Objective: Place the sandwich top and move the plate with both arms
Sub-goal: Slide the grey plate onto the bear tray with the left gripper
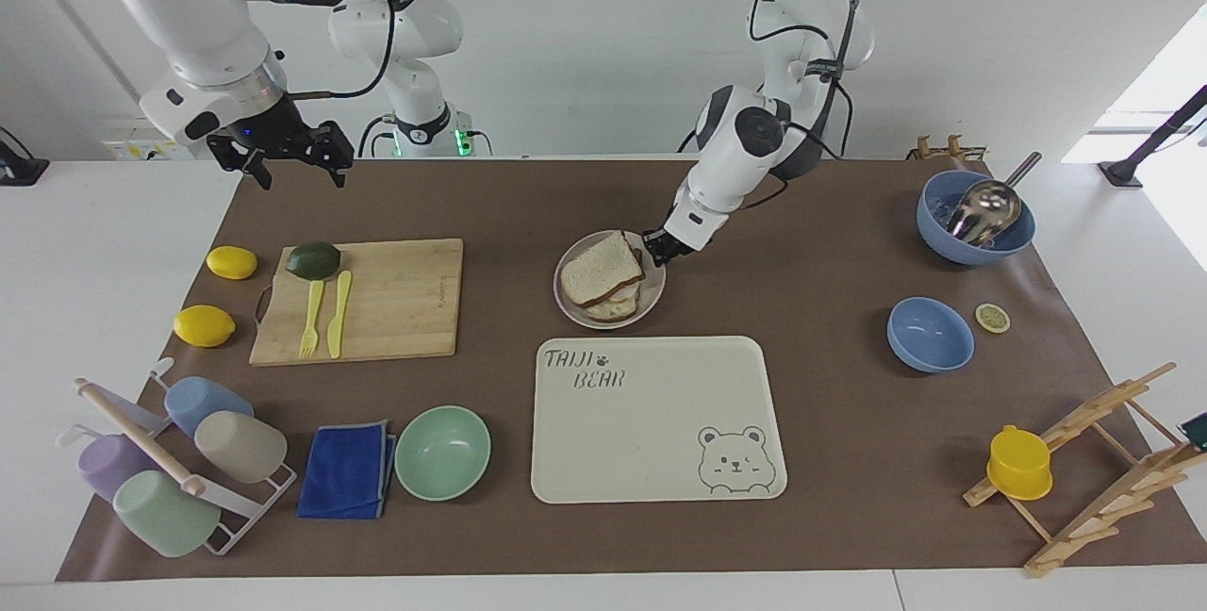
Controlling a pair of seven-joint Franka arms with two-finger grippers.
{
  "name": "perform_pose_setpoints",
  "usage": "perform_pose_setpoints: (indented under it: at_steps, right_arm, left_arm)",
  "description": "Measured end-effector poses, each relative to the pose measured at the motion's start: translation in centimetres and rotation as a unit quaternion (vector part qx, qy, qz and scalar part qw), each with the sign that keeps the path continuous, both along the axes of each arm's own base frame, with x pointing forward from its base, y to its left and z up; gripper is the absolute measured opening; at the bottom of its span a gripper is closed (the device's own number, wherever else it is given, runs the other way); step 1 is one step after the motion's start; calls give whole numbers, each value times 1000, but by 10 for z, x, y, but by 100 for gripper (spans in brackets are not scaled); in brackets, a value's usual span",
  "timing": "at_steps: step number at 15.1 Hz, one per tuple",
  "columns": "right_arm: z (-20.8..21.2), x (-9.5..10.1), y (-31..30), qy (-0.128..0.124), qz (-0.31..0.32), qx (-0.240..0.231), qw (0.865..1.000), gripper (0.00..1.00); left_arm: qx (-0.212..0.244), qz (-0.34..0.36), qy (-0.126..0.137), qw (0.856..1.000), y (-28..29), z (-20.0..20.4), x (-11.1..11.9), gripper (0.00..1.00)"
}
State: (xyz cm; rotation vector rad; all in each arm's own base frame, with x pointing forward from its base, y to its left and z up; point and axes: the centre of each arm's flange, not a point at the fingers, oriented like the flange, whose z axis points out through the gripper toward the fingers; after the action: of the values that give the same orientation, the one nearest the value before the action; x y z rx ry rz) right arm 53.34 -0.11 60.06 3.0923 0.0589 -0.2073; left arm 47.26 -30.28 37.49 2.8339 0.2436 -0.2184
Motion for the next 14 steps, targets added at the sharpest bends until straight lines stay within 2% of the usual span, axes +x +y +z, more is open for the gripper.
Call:
perform_pose_setpoints:
  at_steps: [2,4,10,12,14]
  right_arm:
    - [0,0,0,0,0,0,1000,100]
    - [0,0,0,0,0,0,1000,100]
    - [0,0,0,0,0,0,1000,100]
    - [0,0,0,0,0,0,1000,100]
    - [0,0,0,0,0,0,1000,100]
  left_arm:
    - [-15,11,-5,1000,20,40,41,4]
    - [-23,20,-12,999,36,53,73,4]
    - [-32,36,-11,999,42,-4,167,4]
    - [-30,33,-13,999,49,-25,187,4]
    - [-30,21,-21,999,52,-34,195,4]
